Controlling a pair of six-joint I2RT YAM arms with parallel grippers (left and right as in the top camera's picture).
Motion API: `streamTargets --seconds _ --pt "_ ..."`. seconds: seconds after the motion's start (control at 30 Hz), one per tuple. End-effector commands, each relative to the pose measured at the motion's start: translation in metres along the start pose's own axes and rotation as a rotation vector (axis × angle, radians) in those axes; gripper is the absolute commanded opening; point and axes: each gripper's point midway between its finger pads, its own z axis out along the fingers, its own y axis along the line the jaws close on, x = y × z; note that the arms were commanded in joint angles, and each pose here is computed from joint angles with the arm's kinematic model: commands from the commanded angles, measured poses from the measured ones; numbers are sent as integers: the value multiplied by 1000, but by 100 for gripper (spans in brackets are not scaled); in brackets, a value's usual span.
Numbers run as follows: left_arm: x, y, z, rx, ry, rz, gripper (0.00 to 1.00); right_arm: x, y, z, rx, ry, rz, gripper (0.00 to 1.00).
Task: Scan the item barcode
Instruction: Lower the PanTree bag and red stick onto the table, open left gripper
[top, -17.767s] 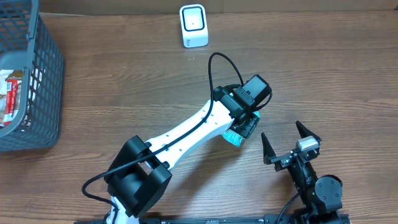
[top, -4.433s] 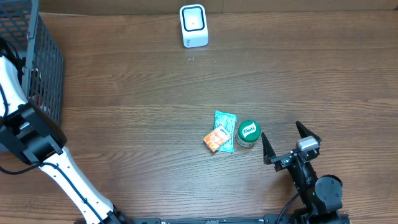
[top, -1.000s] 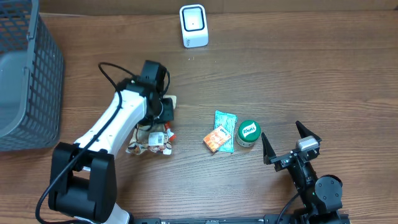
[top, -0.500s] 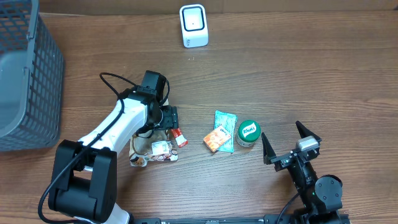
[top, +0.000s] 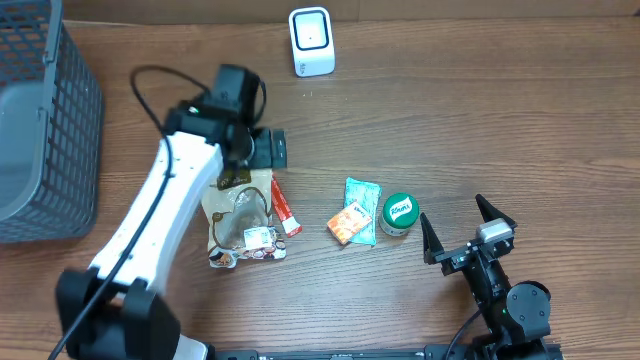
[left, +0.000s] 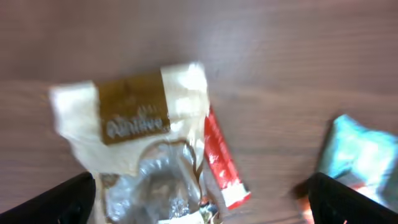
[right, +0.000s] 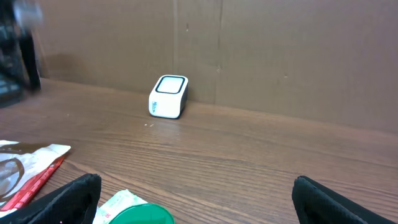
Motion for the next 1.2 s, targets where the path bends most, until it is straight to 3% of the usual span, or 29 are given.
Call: streamTargets --seconds 0.0,0.2,1.17 --pt "-30 9 -47 -44 -146 11 100 3 1 0 -6 1 4 100" --pt "-53 23 -75 -120 -254 -10 100 3 1 0 -6 0 4 100" --pt "-53 24 -73 -131 -252 -10 100 3 1 0 -6 1 4 100"
